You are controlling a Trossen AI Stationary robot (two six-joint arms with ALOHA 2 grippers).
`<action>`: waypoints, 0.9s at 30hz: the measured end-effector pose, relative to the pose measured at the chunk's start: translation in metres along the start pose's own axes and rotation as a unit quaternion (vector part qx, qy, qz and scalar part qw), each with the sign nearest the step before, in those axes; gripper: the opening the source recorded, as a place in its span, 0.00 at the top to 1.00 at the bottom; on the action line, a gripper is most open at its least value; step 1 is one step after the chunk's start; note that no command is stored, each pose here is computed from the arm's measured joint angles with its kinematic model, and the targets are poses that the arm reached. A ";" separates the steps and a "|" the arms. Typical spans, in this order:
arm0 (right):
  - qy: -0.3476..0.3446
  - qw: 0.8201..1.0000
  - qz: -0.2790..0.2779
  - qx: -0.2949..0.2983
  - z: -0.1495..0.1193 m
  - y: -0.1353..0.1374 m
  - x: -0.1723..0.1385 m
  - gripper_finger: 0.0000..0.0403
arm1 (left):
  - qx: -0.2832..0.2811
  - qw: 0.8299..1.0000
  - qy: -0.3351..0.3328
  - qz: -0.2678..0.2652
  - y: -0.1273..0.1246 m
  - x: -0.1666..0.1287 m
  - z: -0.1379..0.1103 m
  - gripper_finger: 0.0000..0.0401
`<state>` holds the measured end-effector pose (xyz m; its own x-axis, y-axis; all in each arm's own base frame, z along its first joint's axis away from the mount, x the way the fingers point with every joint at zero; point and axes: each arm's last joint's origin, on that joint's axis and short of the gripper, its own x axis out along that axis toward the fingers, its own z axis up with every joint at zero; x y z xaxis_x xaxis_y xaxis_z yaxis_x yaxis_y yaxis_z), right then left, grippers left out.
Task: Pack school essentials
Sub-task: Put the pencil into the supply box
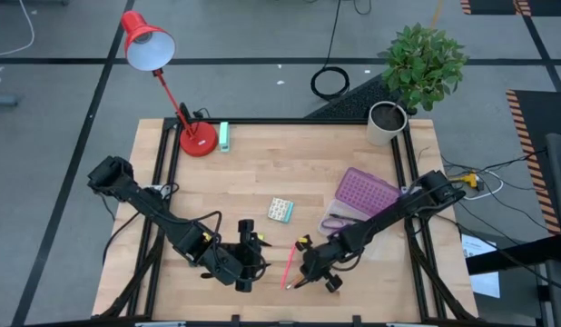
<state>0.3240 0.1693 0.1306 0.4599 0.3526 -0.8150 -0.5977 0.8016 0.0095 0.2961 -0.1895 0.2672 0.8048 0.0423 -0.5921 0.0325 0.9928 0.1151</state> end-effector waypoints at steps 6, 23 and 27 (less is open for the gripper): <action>-0.026 0.999 0.000 0.035 0.009 0.003 -0.014 0.95 | 0.000 1.000 -0.001 0.003 0.000 0.000 0.000 0.42; -0.076 0.975 -0.089 0.187 0.025 0.009 -0.082 0.95 | -0.005 1.000 -0.002 0.003 0.000 0.000 0.000 0.42; -0.067 0.970 -0.102 0.209 0.023 0.018 -0.099 0.95 | -0.005 1.000 -0.002 0.003 0.000 0.000 0.000 0.42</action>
<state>0.2827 0.1597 0.2252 0.6380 0.2037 -0.7426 -0.1798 0.9771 0.1135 0.2962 -0.1894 0.2675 0.8075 0.0475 -0.5879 0.0220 0.9936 0.1104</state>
